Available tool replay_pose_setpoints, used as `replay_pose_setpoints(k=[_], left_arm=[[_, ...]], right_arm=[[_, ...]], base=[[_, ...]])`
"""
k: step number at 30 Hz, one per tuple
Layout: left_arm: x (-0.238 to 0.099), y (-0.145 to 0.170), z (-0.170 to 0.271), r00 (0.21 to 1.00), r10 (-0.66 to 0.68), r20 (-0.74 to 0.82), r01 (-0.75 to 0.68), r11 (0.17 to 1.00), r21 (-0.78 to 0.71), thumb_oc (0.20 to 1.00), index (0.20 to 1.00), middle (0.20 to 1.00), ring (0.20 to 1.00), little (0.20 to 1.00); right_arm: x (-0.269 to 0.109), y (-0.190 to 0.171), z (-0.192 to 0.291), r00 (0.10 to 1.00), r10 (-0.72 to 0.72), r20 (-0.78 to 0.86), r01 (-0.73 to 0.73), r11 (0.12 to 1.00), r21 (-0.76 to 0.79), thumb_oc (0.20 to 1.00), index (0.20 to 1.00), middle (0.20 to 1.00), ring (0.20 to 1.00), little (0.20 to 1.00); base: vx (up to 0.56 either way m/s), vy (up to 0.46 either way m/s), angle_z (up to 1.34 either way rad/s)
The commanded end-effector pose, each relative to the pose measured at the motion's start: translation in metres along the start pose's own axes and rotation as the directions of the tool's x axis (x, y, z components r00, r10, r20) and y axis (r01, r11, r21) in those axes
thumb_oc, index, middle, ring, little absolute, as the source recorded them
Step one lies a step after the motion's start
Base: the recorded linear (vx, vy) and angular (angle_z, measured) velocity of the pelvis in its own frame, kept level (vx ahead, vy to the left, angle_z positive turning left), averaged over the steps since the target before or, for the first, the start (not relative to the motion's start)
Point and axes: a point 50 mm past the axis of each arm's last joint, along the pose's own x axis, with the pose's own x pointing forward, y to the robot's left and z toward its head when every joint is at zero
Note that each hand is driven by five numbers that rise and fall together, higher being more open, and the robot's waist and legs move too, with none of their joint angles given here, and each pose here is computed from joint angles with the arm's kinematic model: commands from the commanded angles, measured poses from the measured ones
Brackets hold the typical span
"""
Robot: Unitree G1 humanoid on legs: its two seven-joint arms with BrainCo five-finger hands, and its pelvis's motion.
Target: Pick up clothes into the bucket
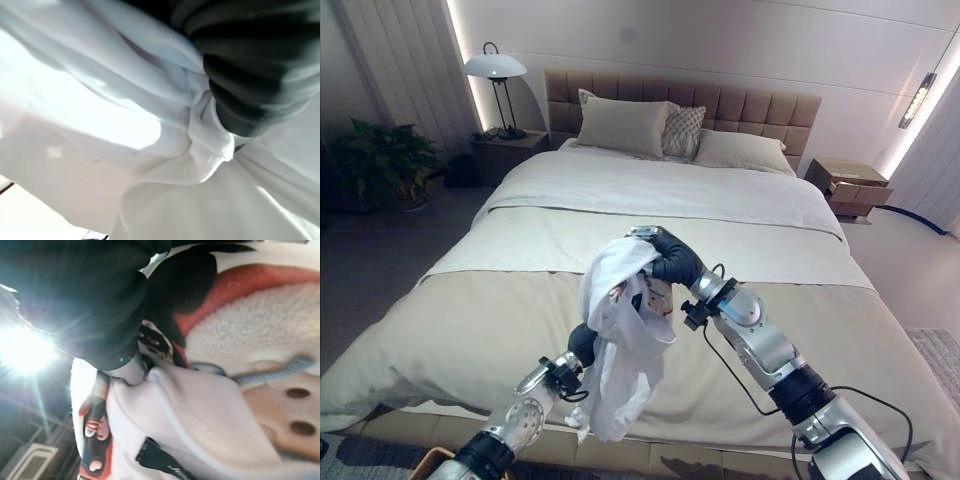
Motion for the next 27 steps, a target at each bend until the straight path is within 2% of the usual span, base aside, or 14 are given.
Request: replay_pose_setpoints(k=[1,6,9,13,15,17,19,23,27], left_arm=[[0.002,0.009,0.022,0.992,0.057,0.113,-0.063,0.997,0.049,0.2,0.2,0.2,0.2,0.2],[-0.017,0.022,0.035,0.967,0.16,0.197,-0.184,0.977,0.109,0.2,0.2,0.2,0.2,0.2],[-0.038,0.03,0.054,0.938,0.22,0.267,-0.282,0.934,0.222,0.2,0.2,0.2,0.2,0.2],[-0.069,0.038,0.064,0.91,0.283,0.303,-0.384,0.851,0.358,0.2,0.2,0.2,0.2,0.2],[-0.082,0.043,0.071,0.883,0.329,0.334,-0.452,0.785,0.424,0.2,0.2,0.2,0.2,0.2],[-0.085,0.044,0.075,0.868,0.351,0.351,-0.486,0.746,0.455,0.2,0.2,0.2,0.2,0.2],[-0.085,0.049,0.079,0.833,0.396,0.387,-0.544,0.715,0.438,0.2,0.2,0.2,0.2,0.2],[-0.086,0.057,0.079,0.781,0.459,0.423,-0.609,0.707,0.358,0.2,0.2,0.2,0.2,0.2],[-0.081,0.058,0.079,0.767,0.481,0.425,-0.63,0.689,0.358,0.2,0.2,0.2,0.2,0.2]], right_arm=[[0.009,-0.025,0.04,0.97,-0.119,0.212,0.127,0.992,-0.025,1.0,1.0,1.0,1.0,1.0],[0.0,-0.029,0.03,0.968,-0.174,0.178,0.181,0.983,-0.019,1.0,1.0,1.0,1.0,1.0],[-0.008,-0.029,0.023,0.969,-0.2,0.144,0.209,0.976,-0.054,1.0,1.0,1.0,1.0,1.0],[-0.017,-0.027,0.012,0.967,-0.23,0.106,0.239,0.967,-0.088,1.0,1.0,1.0,1.0,1.0],[-0.019,-0.023,0.006,0.965,-0.244,0.095,0.252,0.964,-0.084,1.0,1.0,1.0,1.0,1.0],[-0.022,-0.021,0.003,0.961,-0.26,0.092,0.266,0.962,-0.059,1.0,1.0,1.0,1.0,1.0],[-0.027,-0.022,-0.001,0.949,-0.303,0.09,0.307,0.951,-0.025,1.0,1.0,1.0,1.0,1.0],[-0.03,-0.021,-0.007,0.948,-0.315,0.051,0.317,0.946,-0.059,1.0,1.0,1.0,1.0,1.0],[-0.035,-0.023,-0.01,0.94,-0.341,0.024,0.342,0.936,-0.086,1.0,1.0,1.0,1.0,1.0]], base=[[0.0,0.0,0.0],[-0.01,-0.015,0.01],[-0.04,-0.059,0.05],[-0.08,-0.104,0.2],[-0.16,-0.131,0.44],[-0.19,-0.09,0.43],[-0.21,0.006,0.59],[-0.16,0.056,0.94],[0.02,0.16,0.57]])
